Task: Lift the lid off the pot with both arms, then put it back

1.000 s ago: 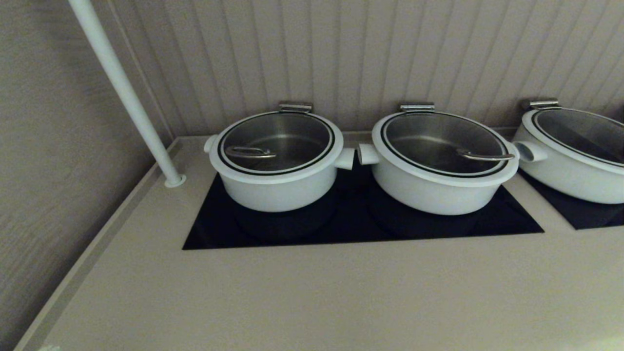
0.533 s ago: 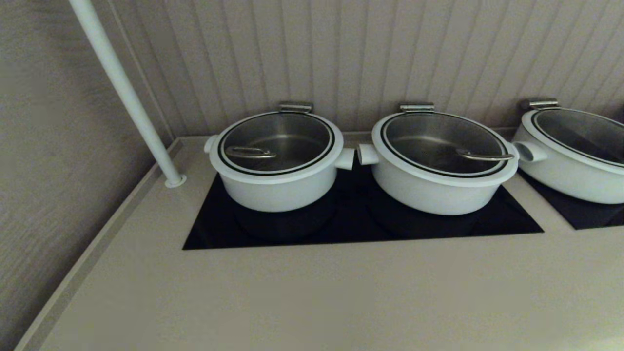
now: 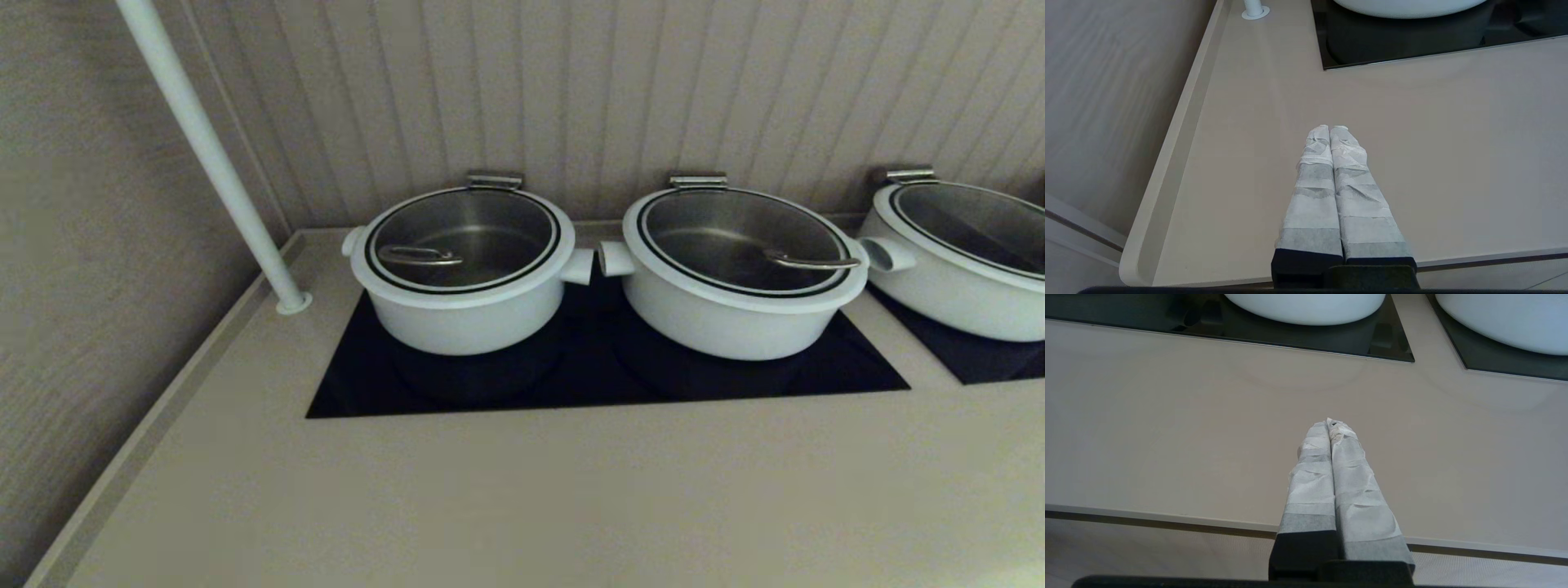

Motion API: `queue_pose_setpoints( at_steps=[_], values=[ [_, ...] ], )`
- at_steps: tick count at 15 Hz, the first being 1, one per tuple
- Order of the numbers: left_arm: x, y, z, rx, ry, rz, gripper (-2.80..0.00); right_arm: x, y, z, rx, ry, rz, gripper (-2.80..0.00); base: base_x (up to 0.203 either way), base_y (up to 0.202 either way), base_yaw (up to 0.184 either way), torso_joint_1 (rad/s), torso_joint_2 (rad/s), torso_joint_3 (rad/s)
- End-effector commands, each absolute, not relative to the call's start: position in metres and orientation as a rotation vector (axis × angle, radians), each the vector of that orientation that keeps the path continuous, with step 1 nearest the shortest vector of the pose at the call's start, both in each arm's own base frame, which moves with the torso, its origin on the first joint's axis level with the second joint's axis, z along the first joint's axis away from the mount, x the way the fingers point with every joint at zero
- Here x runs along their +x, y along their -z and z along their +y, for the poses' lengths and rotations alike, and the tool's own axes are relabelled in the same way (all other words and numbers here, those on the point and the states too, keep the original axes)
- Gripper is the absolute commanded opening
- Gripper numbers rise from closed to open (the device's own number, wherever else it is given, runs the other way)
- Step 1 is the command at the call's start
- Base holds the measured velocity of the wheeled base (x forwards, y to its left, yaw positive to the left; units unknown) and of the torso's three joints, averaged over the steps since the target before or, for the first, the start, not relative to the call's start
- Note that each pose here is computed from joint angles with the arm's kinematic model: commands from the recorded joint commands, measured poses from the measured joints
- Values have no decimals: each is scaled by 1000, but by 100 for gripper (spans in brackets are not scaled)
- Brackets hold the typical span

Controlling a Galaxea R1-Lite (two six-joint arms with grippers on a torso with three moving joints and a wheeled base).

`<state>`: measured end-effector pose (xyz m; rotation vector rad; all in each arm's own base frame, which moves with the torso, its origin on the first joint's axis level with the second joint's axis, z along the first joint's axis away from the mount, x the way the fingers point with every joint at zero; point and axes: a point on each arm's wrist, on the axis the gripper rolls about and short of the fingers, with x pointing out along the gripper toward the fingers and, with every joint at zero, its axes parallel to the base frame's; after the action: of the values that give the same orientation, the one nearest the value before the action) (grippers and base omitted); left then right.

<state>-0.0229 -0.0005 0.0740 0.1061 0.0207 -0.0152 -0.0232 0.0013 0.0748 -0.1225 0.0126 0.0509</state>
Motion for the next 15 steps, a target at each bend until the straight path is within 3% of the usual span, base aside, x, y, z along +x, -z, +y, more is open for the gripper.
queue_pose_setpoints(
  at_steps=[1,15],
  values=[
    [-23,-74,-1,112,15,19,-280,-23,-75,1,-124,-52,14,-280,0,0,0,0,0,0],
    [-23,-74,-1,86,18,19,-280,-23,-75,1,-122,-50,11,-280,0,0,0,0,0,0]
  ],
)
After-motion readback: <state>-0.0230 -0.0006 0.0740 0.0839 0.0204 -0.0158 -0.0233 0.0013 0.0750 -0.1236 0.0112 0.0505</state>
